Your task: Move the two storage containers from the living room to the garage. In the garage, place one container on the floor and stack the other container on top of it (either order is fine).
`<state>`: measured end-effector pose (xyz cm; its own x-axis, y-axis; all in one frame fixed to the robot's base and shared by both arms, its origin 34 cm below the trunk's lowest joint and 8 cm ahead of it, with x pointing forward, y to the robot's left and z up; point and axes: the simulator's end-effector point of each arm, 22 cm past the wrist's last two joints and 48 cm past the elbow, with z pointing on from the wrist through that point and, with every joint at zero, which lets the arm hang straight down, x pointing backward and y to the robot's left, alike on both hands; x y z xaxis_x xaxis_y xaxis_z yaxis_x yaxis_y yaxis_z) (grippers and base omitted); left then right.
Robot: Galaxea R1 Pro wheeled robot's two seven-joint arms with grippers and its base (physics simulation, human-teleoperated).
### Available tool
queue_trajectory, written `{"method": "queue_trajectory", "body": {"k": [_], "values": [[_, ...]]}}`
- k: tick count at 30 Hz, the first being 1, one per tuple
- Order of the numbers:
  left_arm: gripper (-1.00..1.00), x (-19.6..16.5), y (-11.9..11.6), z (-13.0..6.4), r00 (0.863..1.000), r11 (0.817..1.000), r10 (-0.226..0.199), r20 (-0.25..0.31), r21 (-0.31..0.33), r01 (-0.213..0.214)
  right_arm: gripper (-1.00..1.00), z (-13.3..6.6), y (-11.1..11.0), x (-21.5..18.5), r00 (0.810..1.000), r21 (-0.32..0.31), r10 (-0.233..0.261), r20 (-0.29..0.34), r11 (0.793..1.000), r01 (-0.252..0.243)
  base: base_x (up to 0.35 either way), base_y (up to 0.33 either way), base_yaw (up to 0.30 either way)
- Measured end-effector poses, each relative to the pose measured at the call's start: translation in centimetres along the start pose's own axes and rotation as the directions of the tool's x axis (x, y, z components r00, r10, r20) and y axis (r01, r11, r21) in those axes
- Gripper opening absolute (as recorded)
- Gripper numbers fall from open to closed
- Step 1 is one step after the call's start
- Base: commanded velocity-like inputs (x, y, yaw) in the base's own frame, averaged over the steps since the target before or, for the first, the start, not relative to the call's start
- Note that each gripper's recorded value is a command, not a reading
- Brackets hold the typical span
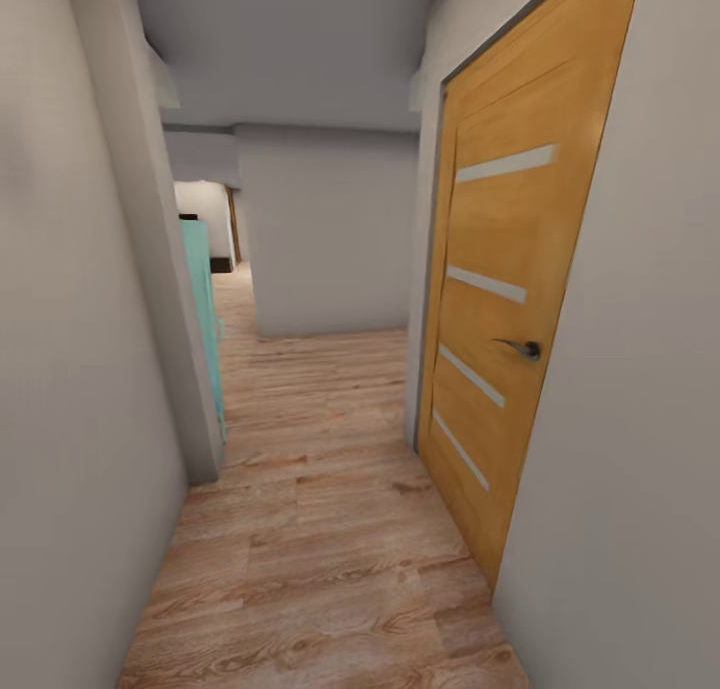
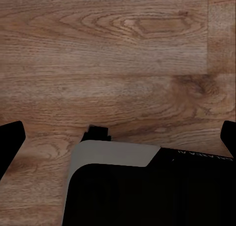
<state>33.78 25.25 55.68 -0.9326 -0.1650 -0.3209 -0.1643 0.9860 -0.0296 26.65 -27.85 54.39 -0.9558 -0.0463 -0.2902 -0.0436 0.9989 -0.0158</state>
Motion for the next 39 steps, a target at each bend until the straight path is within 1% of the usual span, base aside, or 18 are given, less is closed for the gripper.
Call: {"method": "queue_trajectory", "body": {"k": [19, 29, 39], "values": [[1.0, 0.0, 0.0, 0.0, 1.0, 1.0, 0.0, 0.0, 0.0, 0.0, 1.0, 0.0, 0.01, 0.01, 1.0, 0.0, 0.0, 0.0, 1.0, 0.0, 0.263, 0.0, 0.267], [1.0, 0.02, -0.13, -0.01, 1.0, 1.0, 0.001, 0.0, 0.002, -0.001, 1.0, 0.0, 0.0, -0.01, 1.0, -0.001, 0.001, 0.001, 1.0, -0.001, 0.285, 0.0, 0.029], [1.0, 0.03, -0.13, -0.01, 1.0, 1.0, 0.002, -0.001, 0.002, -0.002, 1.0, -0.01, -0.02, 0.04, 1.0, -0.004, -0.02, -0.001, 1.0, 0.02, 0.321, 0.0, 0.001]]}}
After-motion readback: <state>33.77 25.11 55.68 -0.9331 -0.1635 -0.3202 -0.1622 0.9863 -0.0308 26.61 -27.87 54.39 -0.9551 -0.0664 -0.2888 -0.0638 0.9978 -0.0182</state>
